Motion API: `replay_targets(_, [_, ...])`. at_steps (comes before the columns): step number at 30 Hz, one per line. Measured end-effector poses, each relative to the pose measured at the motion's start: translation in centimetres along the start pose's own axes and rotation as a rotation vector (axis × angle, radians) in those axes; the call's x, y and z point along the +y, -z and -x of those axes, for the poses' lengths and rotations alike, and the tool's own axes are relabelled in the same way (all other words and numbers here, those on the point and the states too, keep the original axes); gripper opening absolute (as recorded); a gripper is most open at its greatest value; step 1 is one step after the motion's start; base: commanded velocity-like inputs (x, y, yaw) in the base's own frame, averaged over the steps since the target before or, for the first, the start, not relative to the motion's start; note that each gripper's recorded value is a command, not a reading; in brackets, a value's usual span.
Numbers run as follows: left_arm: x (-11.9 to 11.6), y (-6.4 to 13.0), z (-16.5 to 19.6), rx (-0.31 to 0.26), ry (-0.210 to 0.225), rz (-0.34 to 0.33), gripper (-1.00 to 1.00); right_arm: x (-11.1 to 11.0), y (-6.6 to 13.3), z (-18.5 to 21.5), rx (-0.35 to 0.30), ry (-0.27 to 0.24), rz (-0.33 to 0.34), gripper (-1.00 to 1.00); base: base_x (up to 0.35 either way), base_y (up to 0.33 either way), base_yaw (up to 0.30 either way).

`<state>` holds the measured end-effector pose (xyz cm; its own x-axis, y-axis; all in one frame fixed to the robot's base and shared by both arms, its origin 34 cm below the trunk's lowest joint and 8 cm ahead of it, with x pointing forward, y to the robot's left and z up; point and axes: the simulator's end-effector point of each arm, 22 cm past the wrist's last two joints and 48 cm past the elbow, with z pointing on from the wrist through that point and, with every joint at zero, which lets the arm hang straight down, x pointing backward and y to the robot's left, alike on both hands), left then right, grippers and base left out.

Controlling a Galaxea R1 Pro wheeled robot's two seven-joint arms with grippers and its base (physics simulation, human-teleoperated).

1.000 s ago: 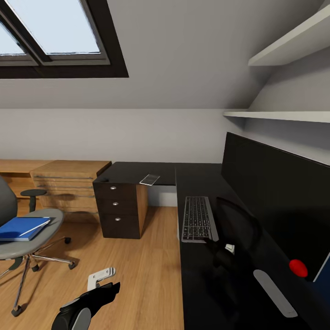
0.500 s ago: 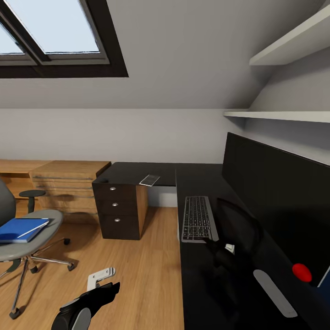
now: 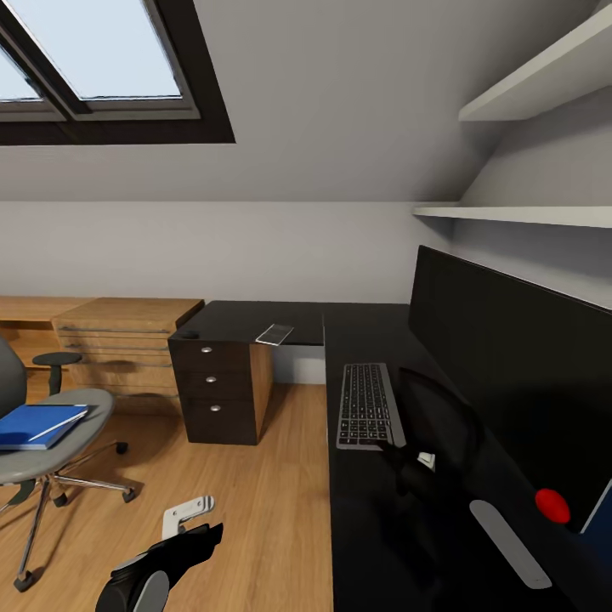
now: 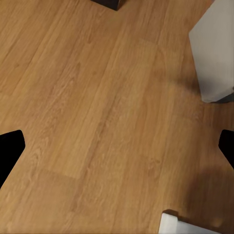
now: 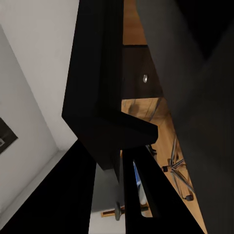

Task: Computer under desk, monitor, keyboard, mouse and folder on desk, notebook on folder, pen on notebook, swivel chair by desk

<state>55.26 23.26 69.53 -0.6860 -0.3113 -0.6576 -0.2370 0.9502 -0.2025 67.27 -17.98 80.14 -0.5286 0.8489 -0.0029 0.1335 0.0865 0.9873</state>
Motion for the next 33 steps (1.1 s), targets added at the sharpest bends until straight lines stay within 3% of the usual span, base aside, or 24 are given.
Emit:
replay_targets(12, [0.08, 0.01, 0.05, -0.001, -0.002, 0.002, 1.0, -0.04, 0.03, 0.1, -0.002, 0.001, -0.003, -1.0, 0.0, 0.0, 0.0])
replay_targets(13, [0.07, 0.01, 0.05, -0.001, -0.001, 0.001, 1.0, -0.06, 0.03, 0.1, -0.002, 0.001, -0.003, 1.0, 0.0, 0.0, 0.0])
replay_targets(26, [-0.03, 0.01, 0.02, 0.0, 0.0, -0.001, 1.0, 0.15, 0.05, 0.15, -0.003, -0.002, 0.005, 1.0, 0.0, 0.0, 0.0])
replay_targets(33, [-0.08, 0.0, -0.01, 0.0, -0.001, -0.002, 1.0, 0.16, 0.05, 0.15, -0.003, -0.001, 0.005, 1.0, 0.0, -0.173, 0.0])
